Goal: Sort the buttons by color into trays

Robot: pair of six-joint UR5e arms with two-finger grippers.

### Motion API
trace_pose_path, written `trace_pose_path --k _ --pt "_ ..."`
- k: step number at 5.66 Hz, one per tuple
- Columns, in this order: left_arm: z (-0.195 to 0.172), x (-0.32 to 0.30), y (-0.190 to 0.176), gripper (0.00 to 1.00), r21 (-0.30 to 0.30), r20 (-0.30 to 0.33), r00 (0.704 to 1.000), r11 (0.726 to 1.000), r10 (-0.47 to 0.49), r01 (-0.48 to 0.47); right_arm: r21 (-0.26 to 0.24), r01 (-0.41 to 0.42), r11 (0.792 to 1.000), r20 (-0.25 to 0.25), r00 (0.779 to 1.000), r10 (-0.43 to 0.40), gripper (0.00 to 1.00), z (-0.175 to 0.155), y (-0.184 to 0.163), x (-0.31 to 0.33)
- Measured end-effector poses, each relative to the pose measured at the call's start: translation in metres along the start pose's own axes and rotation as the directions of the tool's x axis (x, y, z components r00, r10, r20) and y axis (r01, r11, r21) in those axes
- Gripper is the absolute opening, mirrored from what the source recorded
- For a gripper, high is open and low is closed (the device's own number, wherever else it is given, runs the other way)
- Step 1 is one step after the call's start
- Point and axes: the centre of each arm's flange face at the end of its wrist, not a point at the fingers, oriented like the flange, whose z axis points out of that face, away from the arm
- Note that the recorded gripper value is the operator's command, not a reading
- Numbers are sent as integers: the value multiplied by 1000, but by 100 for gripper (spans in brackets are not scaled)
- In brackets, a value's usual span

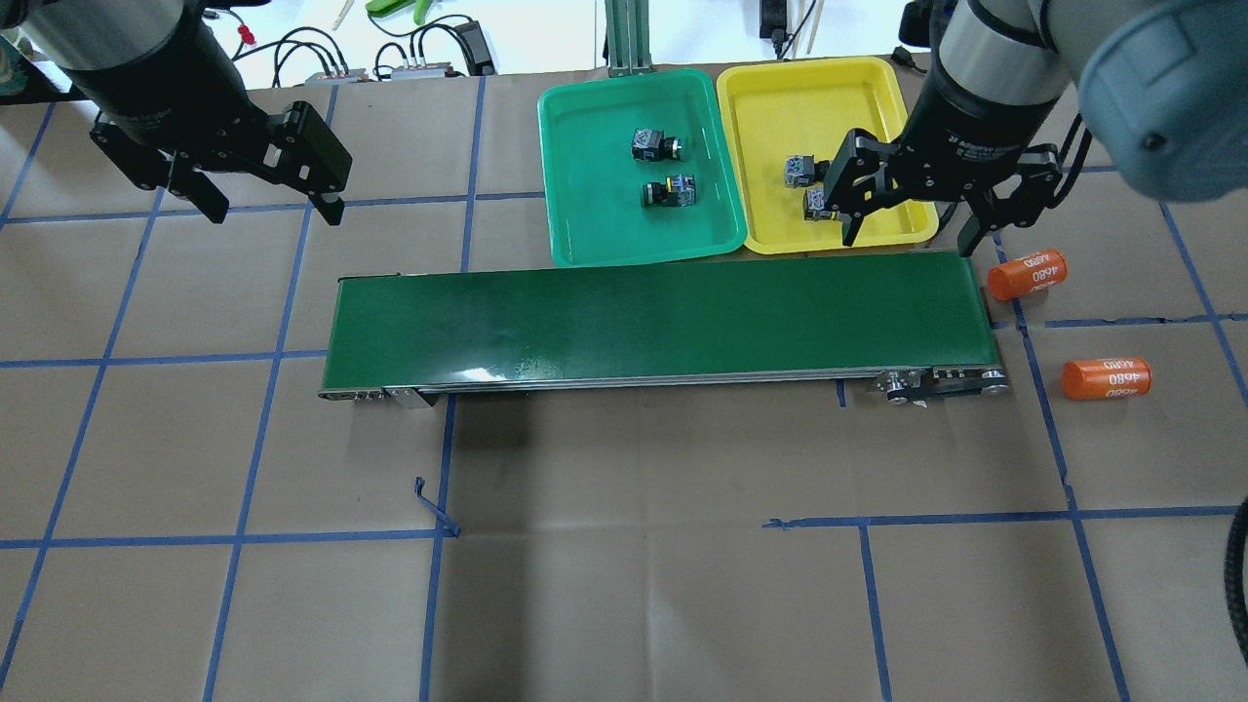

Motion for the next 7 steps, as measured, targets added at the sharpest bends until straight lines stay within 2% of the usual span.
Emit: trace_pose_path --k 3,7 --pt "0 0 0 98 0 0 1000 1000 0 0 35 6 999 -10 1000 -6 100 -20 -34 -5" --pt "-1 0 0 98 1 0 1000 1000 -1 1 28 5 1000 -11 1000 -5 100 -19 -34 -5"
